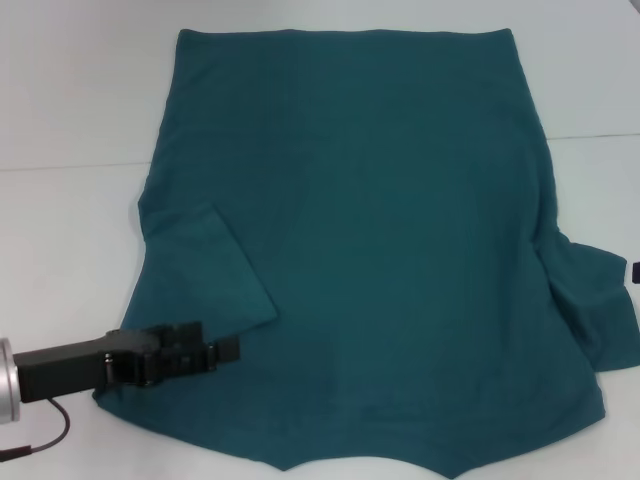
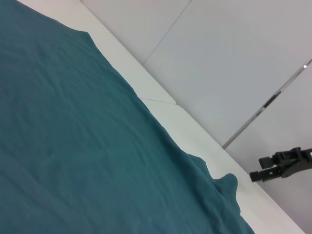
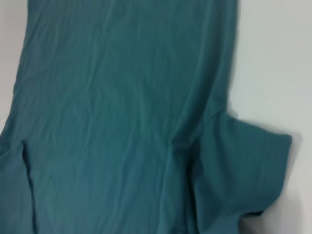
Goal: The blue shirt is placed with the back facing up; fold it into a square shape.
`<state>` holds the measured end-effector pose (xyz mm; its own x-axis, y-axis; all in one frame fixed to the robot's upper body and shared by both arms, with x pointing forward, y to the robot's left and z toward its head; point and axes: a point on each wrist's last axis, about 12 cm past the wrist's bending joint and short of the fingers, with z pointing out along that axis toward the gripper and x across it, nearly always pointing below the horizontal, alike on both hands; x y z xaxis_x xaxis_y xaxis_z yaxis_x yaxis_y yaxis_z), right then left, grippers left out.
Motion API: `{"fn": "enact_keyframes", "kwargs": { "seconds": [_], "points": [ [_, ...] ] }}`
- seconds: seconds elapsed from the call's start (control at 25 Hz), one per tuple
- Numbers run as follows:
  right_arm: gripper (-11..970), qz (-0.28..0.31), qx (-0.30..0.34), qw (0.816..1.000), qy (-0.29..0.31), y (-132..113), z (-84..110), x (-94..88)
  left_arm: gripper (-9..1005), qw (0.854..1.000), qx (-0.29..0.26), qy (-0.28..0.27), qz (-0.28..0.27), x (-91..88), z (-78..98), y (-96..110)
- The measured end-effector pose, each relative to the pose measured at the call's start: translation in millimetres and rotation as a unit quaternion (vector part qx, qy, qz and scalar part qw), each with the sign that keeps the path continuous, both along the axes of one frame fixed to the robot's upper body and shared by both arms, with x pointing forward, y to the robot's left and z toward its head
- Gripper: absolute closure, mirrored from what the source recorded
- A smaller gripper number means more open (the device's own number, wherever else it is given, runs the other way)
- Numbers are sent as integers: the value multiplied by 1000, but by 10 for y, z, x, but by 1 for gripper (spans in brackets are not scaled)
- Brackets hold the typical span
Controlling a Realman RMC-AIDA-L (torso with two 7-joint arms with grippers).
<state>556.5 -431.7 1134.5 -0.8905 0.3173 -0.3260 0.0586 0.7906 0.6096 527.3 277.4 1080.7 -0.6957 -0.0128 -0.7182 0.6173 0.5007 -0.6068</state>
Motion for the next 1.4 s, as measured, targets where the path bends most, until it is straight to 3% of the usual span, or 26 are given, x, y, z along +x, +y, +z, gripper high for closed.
{"fn": "enact_keyframes", "kwargs": {
  "seconds": [0.48,0.92,1.4],
  "points": [
    [13,-50,8,999,4,155,-279,127,35,1000,-5,10,3,18,0,-22],
    [13,-48,27,998,17,347,-278,278,35,1000,-3,9,7,29,-2,-18],
    [14,-31,39,998,42,385,-267,227,36,1000,0,9,14,39,-10,-8]
  ]
}}
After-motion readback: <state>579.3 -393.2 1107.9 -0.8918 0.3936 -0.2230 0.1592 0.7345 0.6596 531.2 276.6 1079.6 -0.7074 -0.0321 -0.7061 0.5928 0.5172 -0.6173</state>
